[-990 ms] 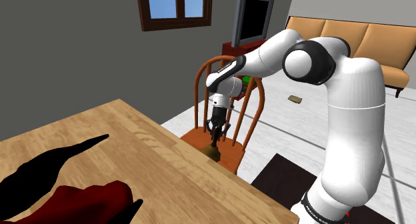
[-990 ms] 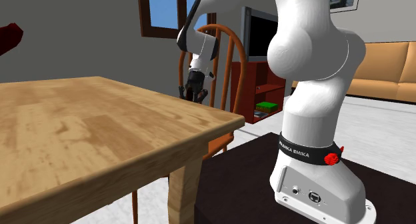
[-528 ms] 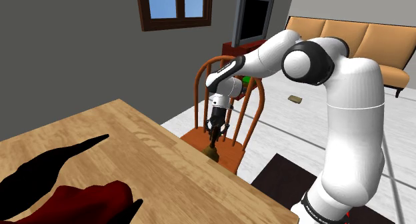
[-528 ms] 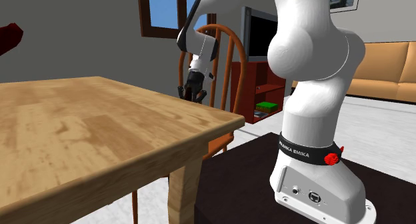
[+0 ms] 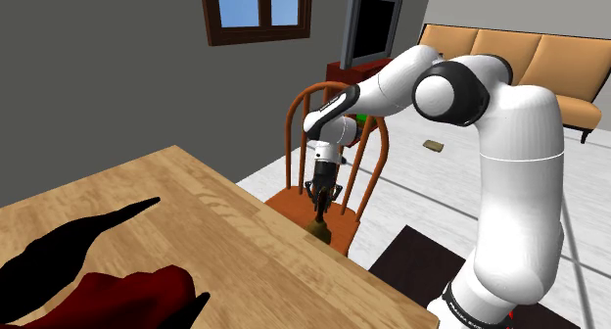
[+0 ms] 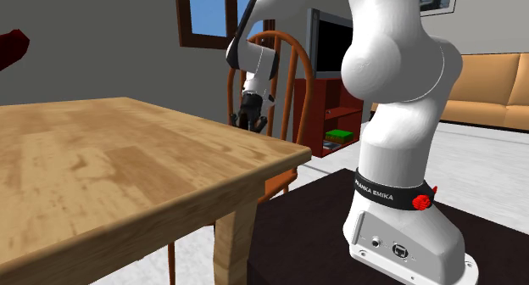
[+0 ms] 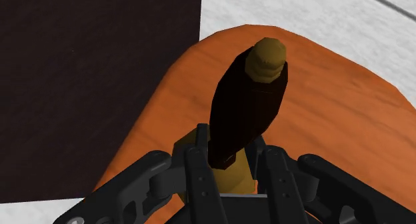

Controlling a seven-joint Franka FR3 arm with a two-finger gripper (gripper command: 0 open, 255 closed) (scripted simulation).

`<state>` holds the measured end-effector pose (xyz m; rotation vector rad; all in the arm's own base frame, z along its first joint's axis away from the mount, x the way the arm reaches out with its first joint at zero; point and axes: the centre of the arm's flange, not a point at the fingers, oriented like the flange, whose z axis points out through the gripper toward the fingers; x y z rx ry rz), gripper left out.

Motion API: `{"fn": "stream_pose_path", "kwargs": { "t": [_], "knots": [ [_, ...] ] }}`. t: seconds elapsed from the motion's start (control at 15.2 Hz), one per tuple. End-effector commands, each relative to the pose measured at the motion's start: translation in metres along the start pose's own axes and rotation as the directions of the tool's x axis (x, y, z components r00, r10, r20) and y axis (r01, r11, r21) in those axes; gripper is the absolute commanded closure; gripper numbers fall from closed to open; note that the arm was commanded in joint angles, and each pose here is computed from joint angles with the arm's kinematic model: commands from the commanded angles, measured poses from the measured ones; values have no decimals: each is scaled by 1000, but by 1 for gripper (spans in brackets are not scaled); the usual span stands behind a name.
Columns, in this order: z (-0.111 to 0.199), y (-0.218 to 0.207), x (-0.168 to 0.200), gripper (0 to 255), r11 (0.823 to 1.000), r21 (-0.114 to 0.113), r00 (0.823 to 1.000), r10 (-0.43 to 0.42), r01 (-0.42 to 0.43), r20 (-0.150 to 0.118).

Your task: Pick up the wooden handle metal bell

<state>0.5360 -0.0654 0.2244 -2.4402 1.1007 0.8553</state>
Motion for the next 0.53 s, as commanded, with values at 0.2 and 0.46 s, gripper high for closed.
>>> {"fn": "stream_pose_path", "kwargs": {
  "t": [0.2,0.46],
  "knots": [
    [-28,30,4,255,995,59,997,75,-76,22],
    [-37,29,-3,255,995,59,997,75,-76,22]
  ]
}}
